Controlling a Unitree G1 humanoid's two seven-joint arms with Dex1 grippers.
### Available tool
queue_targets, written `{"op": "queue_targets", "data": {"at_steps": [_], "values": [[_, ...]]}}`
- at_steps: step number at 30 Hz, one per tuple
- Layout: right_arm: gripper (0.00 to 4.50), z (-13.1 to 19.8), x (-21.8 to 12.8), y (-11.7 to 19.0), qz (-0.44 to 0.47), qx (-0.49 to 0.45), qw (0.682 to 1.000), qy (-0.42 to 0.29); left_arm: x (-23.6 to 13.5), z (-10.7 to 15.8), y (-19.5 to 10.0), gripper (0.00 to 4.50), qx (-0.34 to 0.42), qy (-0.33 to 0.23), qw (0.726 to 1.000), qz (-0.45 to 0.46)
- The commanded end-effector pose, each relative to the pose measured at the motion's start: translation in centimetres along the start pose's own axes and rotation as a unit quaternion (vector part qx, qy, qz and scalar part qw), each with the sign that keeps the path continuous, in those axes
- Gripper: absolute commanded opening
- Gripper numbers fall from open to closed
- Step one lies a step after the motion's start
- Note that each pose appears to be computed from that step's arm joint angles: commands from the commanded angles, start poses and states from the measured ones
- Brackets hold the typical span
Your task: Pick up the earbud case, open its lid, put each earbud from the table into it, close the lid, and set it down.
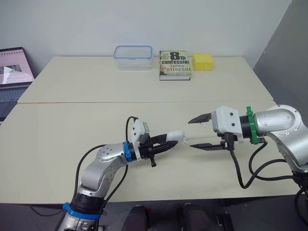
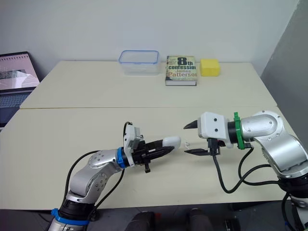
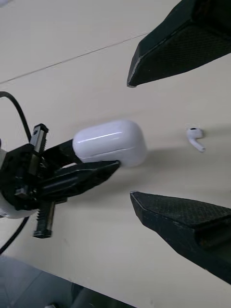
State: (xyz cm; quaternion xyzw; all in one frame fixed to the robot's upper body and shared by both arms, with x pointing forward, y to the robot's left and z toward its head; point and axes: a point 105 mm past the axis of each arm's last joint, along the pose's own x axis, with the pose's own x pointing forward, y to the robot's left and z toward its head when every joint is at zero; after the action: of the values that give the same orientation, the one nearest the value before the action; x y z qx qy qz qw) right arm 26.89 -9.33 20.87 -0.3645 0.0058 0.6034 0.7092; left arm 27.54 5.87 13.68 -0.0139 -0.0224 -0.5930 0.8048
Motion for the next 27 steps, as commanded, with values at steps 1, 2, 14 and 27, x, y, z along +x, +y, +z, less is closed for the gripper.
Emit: {"op": "queue_targets", "data": {"at_steps": [1,2,14,27], "values": [[3.61,0.9,0.5,-0.6,-0.015,-0.021,1.000,-0.005,0.5,0.9,-0.4,0.79,0.029,-0.014,0.999,-0.018],[3.61,0.8,0.7,-0.7,-0.016,-0.021,1.000,-0.003,0.5,0.9,-0.5,0.79,0.036,-0.014,0.999,-0.022],[3.61,0.7,1.3,-2.5,-0.035,-0.019,0.999,0.004,0.5,0.5,-1.4,0.79,0.073,0.004,0.996,-0.052],[3.61,1.2,-0.3,-2.7,-0.038,0.010,0.999,-0.009,-0.1,0.8,-0.3,0.79,0.052,-0.018,0.998,-0.017]]}}
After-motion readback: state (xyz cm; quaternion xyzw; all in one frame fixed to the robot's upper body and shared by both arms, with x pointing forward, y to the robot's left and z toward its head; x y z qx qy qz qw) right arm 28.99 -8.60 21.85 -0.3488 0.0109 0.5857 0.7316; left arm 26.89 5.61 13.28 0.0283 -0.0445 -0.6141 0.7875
